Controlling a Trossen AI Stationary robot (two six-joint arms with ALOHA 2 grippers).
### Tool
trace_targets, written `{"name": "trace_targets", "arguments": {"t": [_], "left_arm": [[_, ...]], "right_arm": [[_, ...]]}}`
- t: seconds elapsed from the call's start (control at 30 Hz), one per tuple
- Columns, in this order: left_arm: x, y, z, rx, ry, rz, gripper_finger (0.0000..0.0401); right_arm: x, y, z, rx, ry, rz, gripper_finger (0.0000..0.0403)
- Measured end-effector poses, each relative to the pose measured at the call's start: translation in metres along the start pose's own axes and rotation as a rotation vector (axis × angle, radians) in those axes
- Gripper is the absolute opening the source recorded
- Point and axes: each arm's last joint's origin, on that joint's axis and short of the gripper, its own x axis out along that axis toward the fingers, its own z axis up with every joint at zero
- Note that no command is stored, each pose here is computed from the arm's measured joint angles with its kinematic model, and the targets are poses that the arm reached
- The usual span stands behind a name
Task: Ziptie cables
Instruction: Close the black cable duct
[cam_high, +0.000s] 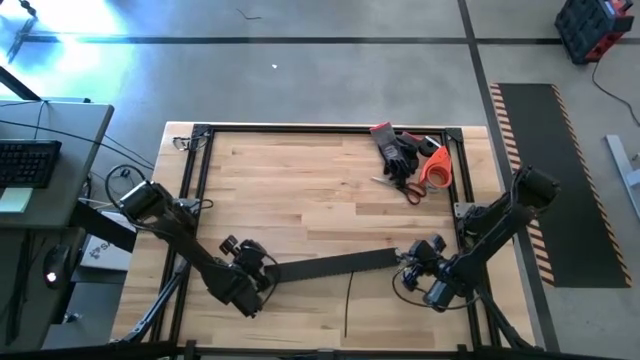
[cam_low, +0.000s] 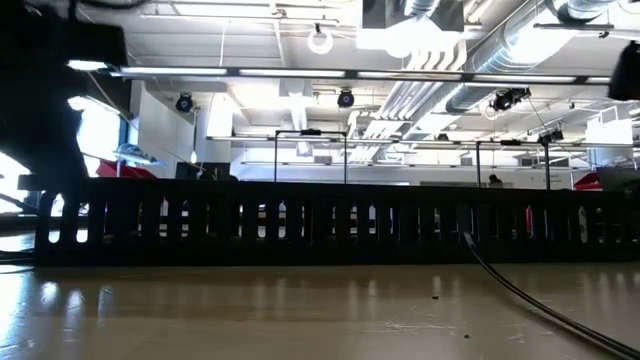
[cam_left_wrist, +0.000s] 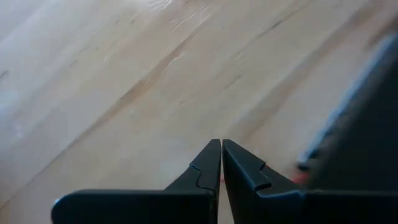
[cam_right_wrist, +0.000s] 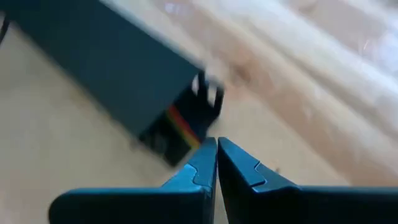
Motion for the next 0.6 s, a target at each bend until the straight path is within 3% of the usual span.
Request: {"name": "trace_targets", "arguments": {"t": [0.13, 0.33, 0.6], "left_arm": [[-0.006, -0.007, -0.008, -0.036, -0.016, -0.092, 0.0000], [0.014, -0.011, -0.025, -0.149, -0.080, -0.248, 0.0000], [0.030, -0.005, -0.023, -0.183, -0.130, -0.238, 0.0000]], "right_arm": [[-0.001, 0.003, -0.015, -0.042, 0.010, 0.025, 0.0000], [0.014, 0.012, -0.030, -0.048, -0.040, 0.036, 0.0000], [0.019, 0.014, -0.034, -0.039, -0.074, 0.038, 0.0000]]}}
